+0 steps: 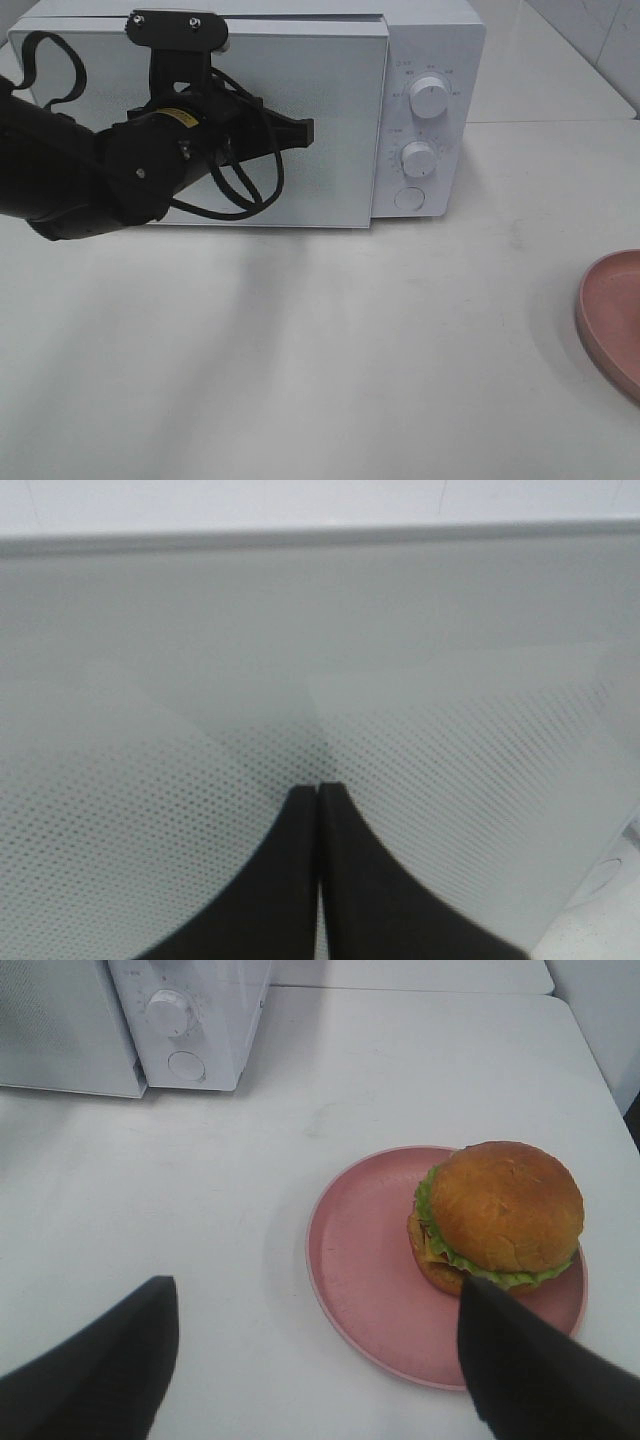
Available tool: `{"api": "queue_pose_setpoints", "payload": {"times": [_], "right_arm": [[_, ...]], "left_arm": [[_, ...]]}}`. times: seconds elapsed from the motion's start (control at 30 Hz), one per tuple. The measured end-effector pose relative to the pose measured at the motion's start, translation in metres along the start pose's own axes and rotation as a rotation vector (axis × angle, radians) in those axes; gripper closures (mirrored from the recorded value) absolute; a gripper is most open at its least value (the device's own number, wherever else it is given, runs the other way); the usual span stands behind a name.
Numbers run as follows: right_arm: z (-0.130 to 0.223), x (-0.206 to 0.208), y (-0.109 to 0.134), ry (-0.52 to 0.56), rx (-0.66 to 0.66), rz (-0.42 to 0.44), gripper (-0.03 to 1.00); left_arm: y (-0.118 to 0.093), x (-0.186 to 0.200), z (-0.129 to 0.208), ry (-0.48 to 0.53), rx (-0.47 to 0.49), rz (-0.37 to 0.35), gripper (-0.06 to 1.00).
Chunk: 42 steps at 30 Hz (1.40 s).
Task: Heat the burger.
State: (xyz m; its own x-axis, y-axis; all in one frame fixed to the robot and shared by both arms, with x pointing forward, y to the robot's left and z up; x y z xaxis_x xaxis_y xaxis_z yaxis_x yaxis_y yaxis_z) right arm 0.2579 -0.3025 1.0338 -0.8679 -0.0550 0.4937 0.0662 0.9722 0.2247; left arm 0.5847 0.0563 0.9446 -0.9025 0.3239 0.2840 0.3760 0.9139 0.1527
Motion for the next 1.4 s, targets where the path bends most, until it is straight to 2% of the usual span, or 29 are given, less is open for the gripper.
{"api": "queue_pose_setpoints", "payload": {"times": [0.13, 0.2, 0.37, 0.83, 0.9, 0.97, 1.0, 1.03, 1.07, 1.1, 1.13, 1.17, 1.2, 1.23, 1.27, 1.33, 1.37, 1.4], "right_arm": [[0.0, 0.0, 0.0, 0.0, 0.0, 0.0, 0.21], [0.0, 0.0, 0.0, 0.0, 0.0, 0.0, 0.21], [0.0, 0.0, 0.0, 0.0, 0.0, 0.0, 0.21], [0.0, 0.0, 0.0, 0.0, 0.0, 0.001, 0.21], [0.0, 0.0, 0.0, 0.0, 0.0, 0.001, 0.21], [0.0, 0.0, 0.0, 0.0, 0.0, 0.001, 0.21], [0.0, 0.0, 0.0, 0.0, 0.0, 0.001, 0.21], [0.0, 0.0, 0.0, 0.0, 0.0, 0.001, 0.21], [0.0, 0.0, 0.0, 0.0, 0.0, 0.001, 0.21], [0.0, 0.0, 0.0, 0.0, 0.0, 0.001, 0.21], [0.0, 0.0, 0.0, 0.0, 0.0, 0.001, 0.21], [0.0, 0.0, 0.0, 0.0, 0.0, 0.001, 0.21], [0.0, 0.0, 0.0, 0.0, 0.0, 0.001, 0.21], [0.0, 0.0, 0.0, 0.0, 0.0, 0.001, 0.21], [0.0, 0.0, 0.0, 0.0, 0.0, 0.001, 0.21], [0.0, 0.0, 0.0, 0.0, 0.0, 0.001, 0.21], [0.0, 0.0, 0.0, 0.0, 0.0, 0.001, 0.21], [0.0, 0.0, 0.0, 0.0, 0.0, 0.001, 0.21]], "left_arm": [[-0.003, -0.007, -0.002, 0.001, 0.011, 0.003, 0.94], [-0.013, -0.015, -0.001, 0.027, -0.003, 0.032, 0.94], [-0.016, -0.022, -0.003, 0.041, -0.014, 0.03, 0.94], [-0.023, -0.016, -0.014, 0.046, -0.061, 0.066, 0.94], [-0.031, -0.005, -0.022, 0.06, -0.094, 0.121, 0.94], [-0.033, -0.002, -0.021, 0.074, -0.101, 0.139, 0.94], [-0.038, 0.005, -0.018, 0.11, -0.111, 0.185, 0.94], [-0.038, 0.005, -0.018, 0.11, -0.111, 0.185, 0.94], [-0.042, 0.012, -0.014, 0.154, -0.117, 0.232, 0.94], [-0.042, 0.012, -0.014, 0.154, -0.117, 0.232, 0.94], [-0.043, 0.015, -0.013, 0.172, -0.117, 0.252, 0.88], [-0.045, 0.023, -0.012, 0.204, -0.117, 0.287, 0.75], [-0.045, 0.023, -0.012, 0.204, -0.117, 0.287, 0.75], [-0.046, 0.026, -0.01, 0.221, -0.117, 0.306, 0.64], [-0.046, 0.026, -0.01, 0.221, -0.117, 0.306, 0.64], [-0.049, 0.042, -0.005, 0.294, -0.118, 0.385, 0.15], [-0.049, 0.042, -0.005, 0.294, -0.118, 0.385, 0.15], [-0.05, 0.046, -0.003, 0.316, -0.118, 0.41, 0.07]]}}
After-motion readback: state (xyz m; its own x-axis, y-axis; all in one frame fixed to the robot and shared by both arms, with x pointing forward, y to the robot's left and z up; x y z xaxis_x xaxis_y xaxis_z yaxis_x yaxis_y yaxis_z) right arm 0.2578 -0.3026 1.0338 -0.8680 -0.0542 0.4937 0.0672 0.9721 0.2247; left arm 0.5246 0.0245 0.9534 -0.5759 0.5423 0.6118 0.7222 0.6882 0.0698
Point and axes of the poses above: a point on each arm's last joint axis where the gripper is mounted, x pointing back along that axis away from the gripper, y along the wrist's bending axis when the last joint is at zero, z = x × y, the point moved 3 cm from there along -x, pointing out along that axis toward the gripper, and after that the axes turned 15 degrees about -x, right-handed, at the moved point
